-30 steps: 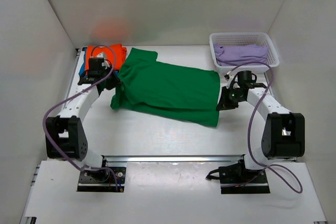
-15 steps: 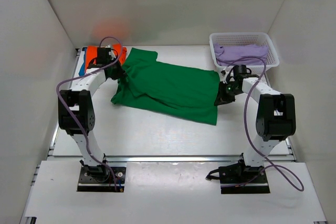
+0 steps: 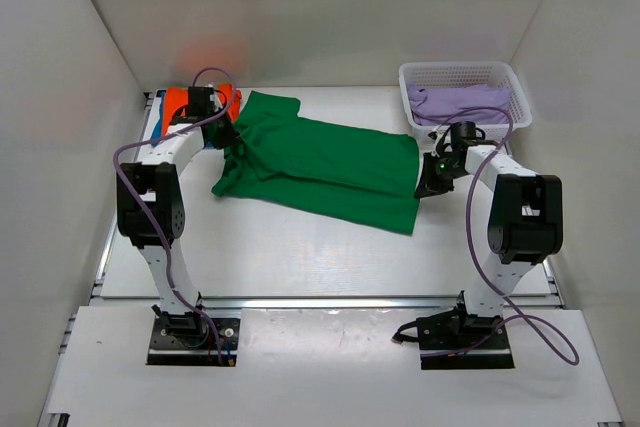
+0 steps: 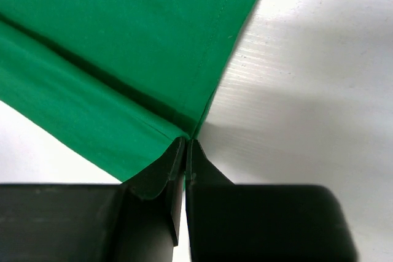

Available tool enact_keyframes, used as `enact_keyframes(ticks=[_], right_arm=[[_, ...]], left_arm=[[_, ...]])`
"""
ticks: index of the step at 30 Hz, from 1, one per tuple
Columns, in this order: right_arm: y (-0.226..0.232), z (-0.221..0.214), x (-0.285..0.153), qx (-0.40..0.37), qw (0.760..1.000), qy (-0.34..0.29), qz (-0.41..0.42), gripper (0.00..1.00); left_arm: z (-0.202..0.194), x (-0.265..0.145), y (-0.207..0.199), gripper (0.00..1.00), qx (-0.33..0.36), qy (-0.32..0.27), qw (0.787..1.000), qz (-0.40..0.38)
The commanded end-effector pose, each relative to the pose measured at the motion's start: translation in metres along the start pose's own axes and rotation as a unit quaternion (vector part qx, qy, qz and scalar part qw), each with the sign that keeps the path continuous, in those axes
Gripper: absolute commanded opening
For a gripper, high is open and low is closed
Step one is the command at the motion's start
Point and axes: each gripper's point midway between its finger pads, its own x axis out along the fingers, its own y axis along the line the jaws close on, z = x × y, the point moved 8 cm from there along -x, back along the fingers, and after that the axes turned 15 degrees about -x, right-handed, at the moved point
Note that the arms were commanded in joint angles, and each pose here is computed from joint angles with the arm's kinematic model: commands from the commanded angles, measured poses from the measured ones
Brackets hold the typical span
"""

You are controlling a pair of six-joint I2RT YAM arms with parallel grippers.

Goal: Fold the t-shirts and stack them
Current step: Fold the flattened tshirt in 1/3 of the way

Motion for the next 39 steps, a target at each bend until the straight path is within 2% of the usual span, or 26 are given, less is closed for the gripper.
enact_keyframes(ticks=[1, 3, 4, 5, 7, 10, 12, 15, 16, 19, 23, 28, 35, 39], right_arm=[[-0.002, 0.009, -0.002, -0.014, 1.0, -0.019, -0.011, 0.0], [-0.002, 0.011, -0.002, -0.016, 0.999, -0.023, -0.022, 0.13], [-0.001, 0.012, -0.003, -0.018, 0.999, -0.024, -0.03, 0.17], [0.001, 0.013, -0.005, -0.021, 0.999, -0.031, -0.037, 0.25], [0.0, 0.017, -0.011, -0.024, 0.997, -0.046, -0.06, 0.34], [0.001, 0.019, -0.024, -0.023, 0.992, -0.066, -0.104, 0.37], [0.017, 0.022, -0.028, -0.05, 0.99, -0.079, -0.106, 0.37], [0.038, 0.023, -0.029, -0.064, 0.989, -0.108, -0.078, 0.36], [0.045, 0.019, -0.023, -0.061, 0.99, -0.112, -0.055, 0.33], [0.072, 0.019, -0.003, -0.066, 0.992, -0.104, 0.001, 0.21], [0.096, 0.015, 0.031, -0.079, 0.993, -0.073, 0.043, 0.08], [0.098, -0.001, 0.057, -0.053, 0.996, -0.03, 0.068, 0.01], [0.089, -0.038, 0.055, -0.023, 0.998, 0.018, 0.056, 0.0], [0.088, -0.058, 0.048, -0.012, 0.998, 0.038, 0.051, 0.0]], left_arm=[[0.01, -0.011, -0.006, 0.09, 0.0, -0.021, 1.0, -0.016], [0.013, -0.012, -0.004, 0.3, -0.002, -0.022, 1.0, -0.014], [0.014, -0.009, -0.007, 0.55, -0.001, -0.019, 1.0, -0.018], [0.015, -0.009, -0.007, 0.57, -0.002, -0.021, 1.0, -0.017], [0.016, -0.013, -0.006, 0.6, -0.002, -0.023, 1.0, -0.016], [0.013, -0.025, -0.006, 0.59, 0.01, -0.033, 0.999, -0.016], [0.005, -0.032, -0.004, 0.56, 0.025, -0.028, 0.999, -0.009], [-0.023, -0.038, -0.007, 0.45, 0.066, -0.018, 0.998, 0.004], [-0.035, -0.038, -0.003, 0.43, 0.075, -0.01, 0.997, 0.014], [-0.061, -0.028, -0.003, 0.26, 0.096, 0.007, 0.995, 0.022], [-0.088, -0.008, -0.003, 0.17, 0.116, 0.05, 0.99, 0.055], [-0.119, -0.002, 0.009, 0.15, 0.143, 0.1, 0.979, 0.101], [-0.167, -0.019, 0.046, 0.15, 0.137, 0.16, 0.968, 0.134], [-0.191, -0.036, 0.053, 0.16, 0.157, 0.176, 0.961, 0.147]])
